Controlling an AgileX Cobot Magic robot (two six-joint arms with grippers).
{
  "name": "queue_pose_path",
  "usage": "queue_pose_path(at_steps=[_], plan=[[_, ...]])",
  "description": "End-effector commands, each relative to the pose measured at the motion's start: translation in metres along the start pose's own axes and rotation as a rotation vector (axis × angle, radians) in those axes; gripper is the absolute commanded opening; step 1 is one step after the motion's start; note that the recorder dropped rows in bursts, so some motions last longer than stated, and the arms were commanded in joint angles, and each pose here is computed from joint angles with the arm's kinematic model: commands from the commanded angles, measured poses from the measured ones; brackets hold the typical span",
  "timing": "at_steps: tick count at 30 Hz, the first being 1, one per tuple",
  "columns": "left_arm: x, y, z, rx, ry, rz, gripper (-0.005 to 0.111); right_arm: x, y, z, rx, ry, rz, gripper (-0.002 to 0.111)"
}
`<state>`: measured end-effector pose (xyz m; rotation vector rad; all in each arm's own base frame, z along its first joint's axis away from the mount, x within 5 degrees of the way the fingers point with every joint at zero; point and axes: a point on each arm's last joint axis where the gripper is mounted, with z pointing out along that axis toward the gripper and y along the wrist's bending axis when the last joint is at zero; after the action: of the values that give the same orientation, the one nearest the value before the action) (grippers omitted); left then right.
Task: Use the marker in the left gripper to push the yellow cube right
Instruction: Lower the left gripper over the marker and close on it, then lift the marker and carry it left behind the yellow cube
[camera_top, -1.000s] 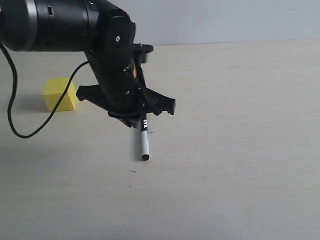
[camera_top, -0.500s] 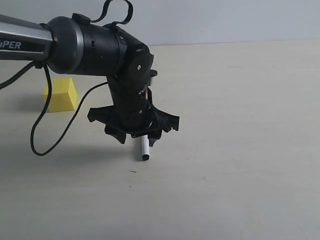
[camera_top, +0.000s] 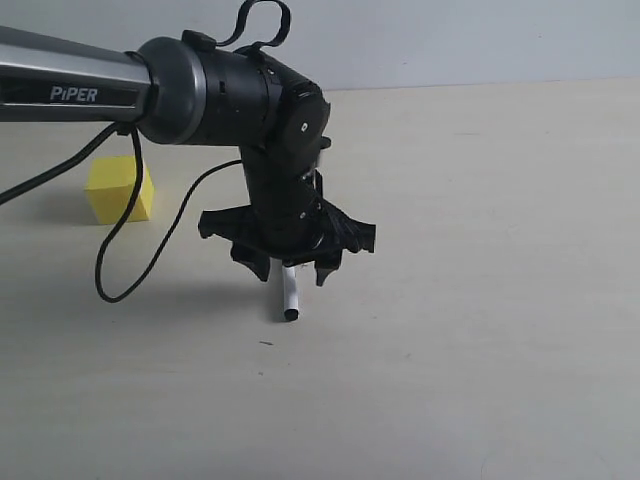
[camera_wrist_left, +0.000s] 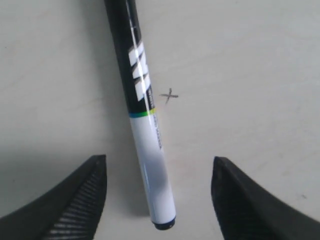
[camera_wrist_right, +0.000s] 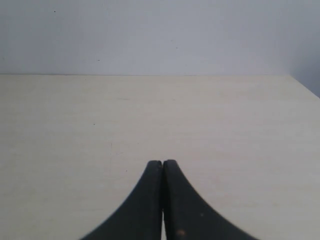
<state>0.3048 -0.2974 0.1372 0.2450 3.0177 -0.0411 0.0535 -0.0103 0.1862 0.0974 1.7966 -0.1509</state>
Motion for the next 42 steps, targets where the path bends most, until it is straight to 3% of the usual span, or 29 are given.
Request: queue_pose_path(at_steps=[1,12,22,30,36,42], plan=[[-0.001,-0.002,-0.003,0.012,-0.013,0.003,0.06,0.0,0.0,0.0,0.006,-0.01,-0.006,0.0],[-0.002,-0.002,-0.002,0.01,-0.023,0.018,0.06,0.0,0.0,0.0,0.006,-0.01,-0.006,0.0],[-0.002,-0.002,0.018,-0.011,0.0,0.046,0.059,0.0,0.0,0.0,0.006,-0.01,-0.006,0.0],[-0.001,-0.001,0.023,-0.021,0.015,0.046,0.033,0.0,0.0,0.0,0.006,-0.01,-0.006,0.0],[0.001,0.0,0.022,-0.031,0.03,0.129,0.0,0.0,0.0,0.0,0.006,-0.01,-0.006,0.0],[0.001,0.009,-0.004,-0.084,0.032,0.372,0.0,0.0,0.0,0.0,0.006,-0.01,-0.006,0.0]])
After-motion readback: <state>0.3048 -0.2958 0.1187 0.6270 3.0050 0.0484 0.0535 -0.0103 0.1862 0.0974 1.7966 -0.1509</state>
